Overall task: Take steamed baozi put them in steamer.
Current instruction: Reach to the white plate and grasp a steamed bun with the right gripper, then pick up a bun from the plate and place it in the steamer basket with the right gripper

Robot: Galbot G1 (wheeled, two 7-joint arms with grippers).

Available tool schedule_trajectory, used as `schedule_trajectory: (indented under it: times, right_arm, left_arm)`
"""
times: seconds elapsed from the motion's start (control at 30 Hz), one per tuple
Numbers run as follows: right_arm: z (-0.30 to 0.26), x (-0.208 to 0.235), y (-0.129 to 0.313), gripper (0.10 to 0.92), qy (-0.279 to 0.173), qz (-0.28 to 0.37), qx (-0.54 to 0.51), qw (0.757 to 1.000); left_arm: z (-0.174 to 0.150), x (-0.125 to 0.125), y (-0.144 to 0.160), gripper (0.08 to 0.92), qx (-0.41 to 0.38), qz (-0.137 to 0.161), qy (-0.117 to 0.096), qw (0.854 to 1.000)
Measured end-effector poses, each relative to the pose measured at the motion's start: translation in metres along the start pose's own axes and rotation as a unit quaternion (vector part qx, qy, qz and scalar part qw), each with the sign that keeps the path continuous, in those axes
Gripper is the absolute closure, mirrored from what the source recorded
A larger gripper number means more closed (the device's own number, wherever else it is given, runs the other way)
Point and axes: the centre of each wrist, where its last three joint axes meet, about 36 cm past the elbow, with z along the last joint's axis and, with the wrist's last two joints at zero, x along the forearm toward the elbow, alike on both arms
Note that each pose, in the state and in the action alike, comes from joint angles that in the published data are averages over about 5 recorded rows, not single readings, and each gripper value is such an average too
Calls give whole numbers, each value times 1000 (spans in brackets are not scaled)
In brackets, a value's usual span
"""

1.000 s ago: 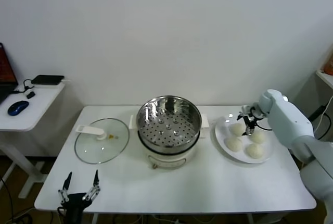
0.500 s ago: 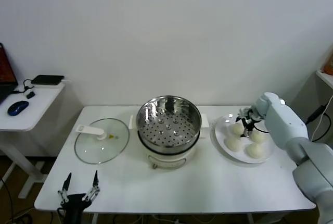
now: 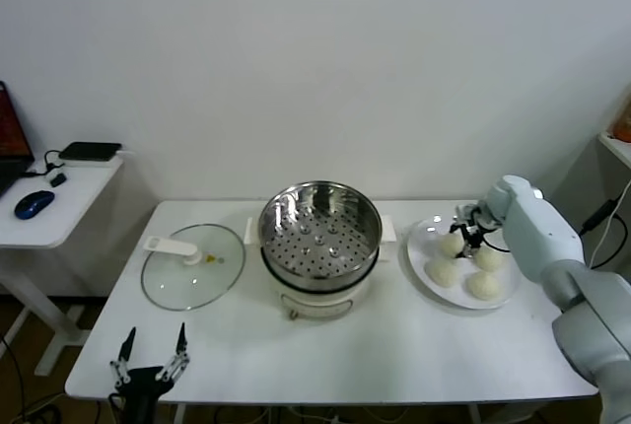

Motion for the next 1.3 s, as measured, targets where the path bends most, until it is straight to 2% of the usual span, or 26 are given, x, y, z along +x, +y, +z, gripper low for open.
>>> schedule_trajectory:
  times: [0.47,0.77,1.03,1.3]
  right_arm:
    - [-3,10,-5,336,0,2,22,1000]
    - [-11,35,-14,352,-6,13,66,998]
    - [-27,73,-30,358,-21,35,133,990]
    - [-61,139,-57,361,-38,73,231,969]
  left_arm:
    - [1,2,0,177,0,-2,0,1000]
    - [0,2,-1,177,1,-4,-1,1000]
    - [0,3,-1,177,1,-5,-1,1000]
    - [0,3,0,177,0,-6,-1,1000]
